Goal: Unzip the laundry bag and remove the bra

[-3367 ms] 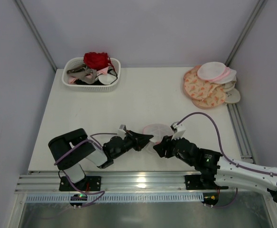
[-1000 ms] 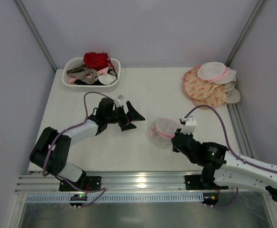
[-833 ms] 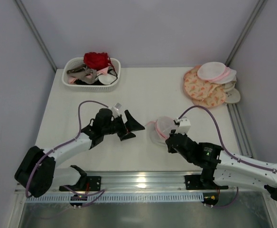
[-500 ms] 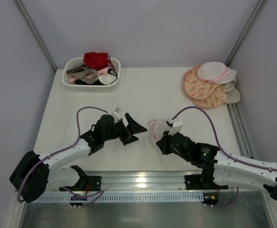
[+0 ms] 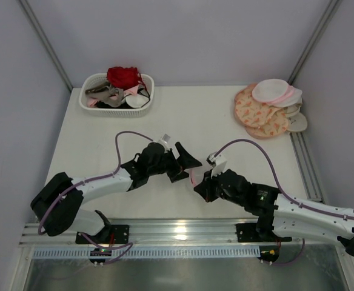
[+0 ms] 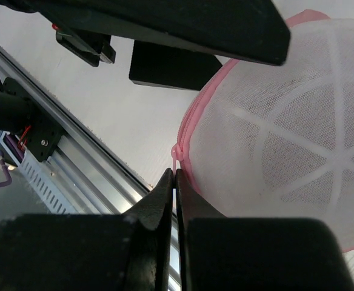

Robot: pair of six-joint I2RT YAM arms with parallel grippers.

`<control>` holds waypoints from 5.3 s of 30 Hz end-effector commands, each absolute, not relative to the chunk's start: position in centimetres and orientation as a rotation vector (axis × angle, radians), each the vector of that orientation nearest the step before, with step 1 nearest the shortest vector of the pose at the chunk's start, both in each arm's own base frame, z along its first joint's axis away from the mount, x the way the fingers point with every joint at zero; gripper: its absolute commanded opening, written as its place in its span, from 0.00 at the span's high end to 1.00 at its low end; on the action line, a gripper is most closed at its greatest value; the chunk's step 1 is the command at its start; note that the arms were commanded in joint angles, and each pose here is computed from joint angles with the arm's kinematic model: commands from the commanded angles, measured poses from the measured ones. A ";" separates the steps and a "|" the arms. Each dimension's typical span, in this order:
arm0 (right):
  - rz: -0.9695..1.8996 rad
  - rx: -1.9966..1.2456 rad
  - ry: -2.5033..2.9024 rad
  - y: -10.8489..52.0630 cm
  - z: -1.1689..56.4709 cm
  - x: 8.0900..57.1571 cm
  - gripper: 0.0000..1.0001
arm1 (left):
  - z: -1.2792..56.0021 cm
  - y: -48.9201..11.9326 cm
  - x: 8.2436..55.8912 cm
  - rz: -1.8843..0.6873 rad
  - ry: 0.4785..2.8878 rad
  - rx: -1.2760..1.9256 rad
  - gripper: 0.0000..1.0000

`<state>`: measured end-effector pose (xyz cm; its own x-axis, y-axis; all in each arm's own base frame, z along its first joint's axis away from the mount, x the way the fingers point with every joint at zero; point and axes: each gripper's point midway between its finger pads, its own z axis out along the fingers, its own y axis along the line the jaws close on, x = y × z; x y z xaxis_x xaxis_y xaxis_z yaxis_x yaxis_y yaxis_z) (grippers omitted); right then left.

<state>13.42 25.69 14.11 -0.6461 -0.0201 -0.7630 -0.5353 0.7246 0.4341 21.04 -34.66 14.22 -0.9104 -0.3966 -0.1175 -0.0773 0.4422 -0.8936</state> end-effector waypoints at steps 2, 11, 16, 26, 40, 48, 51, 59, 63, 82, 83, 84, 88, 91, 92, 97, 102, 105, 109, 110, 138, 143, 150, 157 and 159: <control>0.881 -0.458 2.104 26.7 15.1 13.6 0.96 | 16.7 -36.9 21.8 -1.538 2.290 -0.347 0.25; 0.810 -0.413 2.124 25.5 14.5 14.2 0.96 | 15.1 -35.2 21.4 -1.466 2.289 -0.398 1.00; 0.800 -0.420 2.150 25.2 14.0 13.8 0.97 | 14.6 -32.7 22.8 -1.359 2.226 -0.520 1.00; 0.735 -0.395 2.231 24.2 11.8 13.5 0.96 | 16.6 -25.5 26.6 -1.282 2.074 -0.682 1.00; 0.201 -0.084 2.324 17.6 9.2 17.3 0.96 | 21.9 -29.6 25.0 -1.612 2.096 -0.042 1.00; 0.250 -0.027 2.228 16.6 12.0 17.8 0.96 | 24.4 -31.8 28.6 -1.674 1.997 0.092 1.00; 0.296 -0.033 2.201 16.7 12.8 17.7 0.96 | 21.7 -32.2 29.7 -1.667 2.037 0.042 0.72; 0.365 -0.086 2.195 17.5 12.9 17.3 0.96 | 19.1 -28.9 29.4 -1.476 2.005 -0.157 0.04; 0.562 -0.209 2.131 21.0 14.1 16.9 0.96 | 18.5 -26.6 26.8 -1.283 2.109 -0.238 0.01; 0.842 -0.510 2.008 27.9 16.7 15.7 0.97 | 17.0 -30.4 21.3 -1.158 2.361 -0.145 0.03; 0.846 -0.510 2.004 27.9 16.8 15.7 0.97 | 16.7 -30.7 21.5 -1.161 2.358 -0.144 0.04; 0.849 -0.520 2.005 28.0 16.8 15.6 0.96 | 16.7 -31.1 21.5 -1.168 2.356 -0.138 0.05; 0.868 -0.542 1.993 28.4 17.2 15.4 0.96 | 17.1 -33.0 21.5 -1.232 2.327 -0.108 0.06; 0.863 -0.545 1.996 28.3 17.1 15.4 0.96 | 18.6 -35.2 21.4 -1.270 2.272 -0.033 0.05; 0.863 -0.545 1.996 28.3 17.1 15.4 0.97 | 18.7 -35.6 21.4 -1.267 2.268 -0.014 0.04; 0.854 -0.543 2.005 28.0 16.7 15.3 0.97 | 18.6 -36.8 21.1 -1.277 2.230 0.068 0.05; 0.845 -0.534 2.004 27.8 16.6 15.4 0.96 | 17.3 -37.2 20.7 -1.268 2.251 0.118 0.84; 0.836 -0.527 2.006 27.6 16.6 15.5 0.96 | 16.2 -37.1 20.8 -1.227 2.289 0.129 1.00; 0.817 -0.514 2.021 27.3 16.4 15.6 0.96 | 15.1 -36.4 21.6 -1.141 2.308 0.086 1.00; 0.812 -0.515 2.028 27.3 16.2 15.6 0.97 | 15.1 -35.9 22.4 -1.103 2.290 0.043 1.00; 0.066 -0.104 2.338 18.6 7.7 20.1 0.96 | 16.7 -30.5 28.0 -1.190 2.234 0.013 1.00; 0.040 -0.092 2.300 18.0 8.9 20.7 0.96 | 18.1 -31.8 29.4 -1.253 2.171 0.110 0.86; 0.237 -0.154 2.243 19.8 11.1 20.3 0.96 | 17.2 -29.8 29.9 -1.142 2.192 -0.070 0.24; 0.642 -0.356 2.078 24.3 15.0 18.4 0.97 | 18.2 -27.4 23.5 -1.133 2.195 -0.285 0.07; 0.758 -0.437 2.033 25.8 16.0 17.4 0.96 | 18.1 -28.3 22.3 -1.189 2.221 -0.277 0.06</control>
